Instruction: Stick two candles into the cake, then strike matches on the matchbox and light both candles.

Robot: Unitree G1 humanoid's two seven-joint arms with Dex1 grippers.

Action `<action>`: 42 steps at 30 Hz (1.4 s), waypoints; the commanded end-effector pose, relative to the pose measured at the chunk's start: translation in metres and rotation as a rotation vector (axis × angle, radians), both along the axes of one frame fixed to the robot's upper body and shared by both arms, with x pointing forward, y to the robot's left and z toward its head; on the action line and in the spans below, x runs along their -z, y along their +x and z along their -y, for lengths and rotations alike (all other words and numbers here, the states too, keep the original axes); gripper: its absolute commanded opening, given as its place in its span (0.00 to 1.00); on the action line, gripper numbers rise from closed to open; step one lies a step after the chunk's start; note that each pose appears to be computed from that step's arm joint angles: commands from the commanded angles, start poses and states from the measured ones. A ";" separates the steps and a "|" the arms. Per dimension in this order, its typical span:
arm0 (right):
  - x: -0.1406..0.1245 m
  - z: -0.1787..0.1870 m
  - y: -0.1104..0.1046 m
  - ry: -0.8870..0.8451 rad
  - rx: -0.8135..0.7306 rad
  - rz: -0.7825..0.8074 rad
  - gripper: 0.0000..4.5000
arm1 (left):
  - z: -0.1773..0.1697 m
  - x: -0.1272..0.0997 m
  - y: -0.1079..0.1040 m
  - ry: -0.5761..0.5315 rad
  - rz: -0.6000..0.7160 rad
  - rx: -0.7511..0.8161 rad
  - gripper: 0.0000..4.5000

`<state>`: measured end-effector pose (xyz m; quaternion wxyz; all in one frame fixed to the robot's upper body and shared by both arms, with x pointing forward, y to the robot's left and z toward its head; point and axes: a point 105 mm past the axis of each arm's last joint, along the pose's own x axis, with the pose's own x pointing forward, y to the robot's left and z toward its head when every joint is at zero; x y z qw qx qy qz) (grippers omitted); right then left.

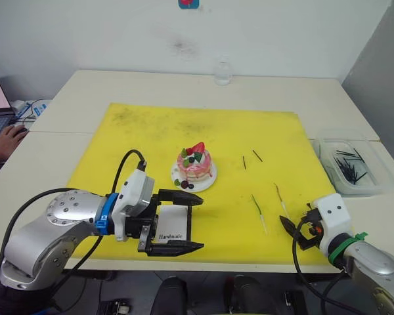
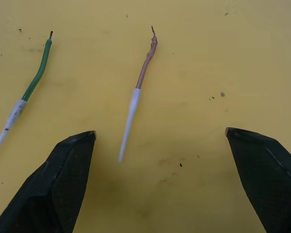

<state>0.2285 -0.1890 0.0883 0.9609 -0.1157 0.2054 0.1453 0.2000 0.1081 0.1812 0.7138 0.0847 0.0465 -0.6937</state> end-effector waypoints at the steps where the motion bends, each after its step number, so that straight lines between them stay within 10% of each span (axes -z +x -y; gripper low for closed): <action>1: 0.000 -0.004 -0.001 0.008 0.014 0.001 0.91 | 0.003 -0.005 -0.003 -0.007 0.043 0.021 1.00; 13: 0.000 -0.010 -0.003 0.085 0.033 -0.032 0.03 | 0.000 -0.002 -0.003 -0.007 0.028 -0.016 1.00; 28: -0.052 -0.026 0.006 0.399 -0.122 0.105 0.02 | -0.008 0.006 0.024 0.000 -0.257 -0.216 1.00; 42: -0.140 -0.100 -0.016 0.967 -0.559 0.045 0.02 | 0.038 -0.058 0.042 -0.526 -0.665 -0.134 1.00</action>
